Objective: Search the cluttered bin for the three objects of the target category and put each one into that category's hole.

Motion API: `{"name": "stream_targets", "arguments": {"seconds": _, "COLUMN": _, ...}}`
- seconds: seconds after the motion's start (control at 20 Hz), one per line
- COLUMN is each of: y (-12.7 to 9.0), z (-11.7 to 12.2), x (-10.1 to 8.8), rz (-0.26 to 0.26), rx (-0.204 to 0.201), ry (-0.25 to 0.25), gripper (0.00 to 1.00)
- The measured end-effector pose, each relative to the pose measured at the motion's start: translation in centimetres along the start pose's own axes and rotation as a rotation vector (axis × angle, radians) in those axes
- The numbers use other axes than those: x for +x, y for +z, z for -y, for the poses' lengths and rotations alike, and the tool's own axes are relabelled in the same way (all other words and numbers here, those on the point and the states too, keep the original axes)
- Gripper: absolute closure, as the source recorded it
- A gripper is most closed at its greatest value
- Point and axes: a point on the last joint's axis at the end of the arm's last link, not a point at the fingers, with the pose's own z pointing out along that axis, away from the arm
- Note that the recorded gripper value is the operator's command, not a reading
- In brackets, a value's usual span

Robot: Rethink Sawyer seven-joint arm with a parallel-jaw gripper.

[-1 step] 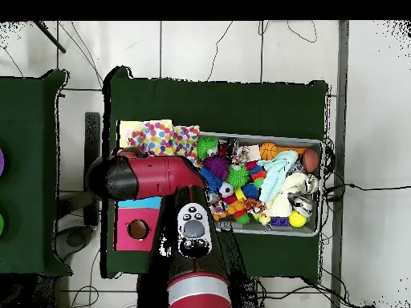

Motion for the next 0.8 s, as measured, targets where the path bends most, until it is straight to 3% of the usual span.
{"name": "stream_targets", "arguments": {"seconds": 0.8, "y": -0.07, "z": -0.45, "x": -0.16, "rz": 0.004, "rx": -0.004, "ry": -0.002, "gripper": 1.0}}
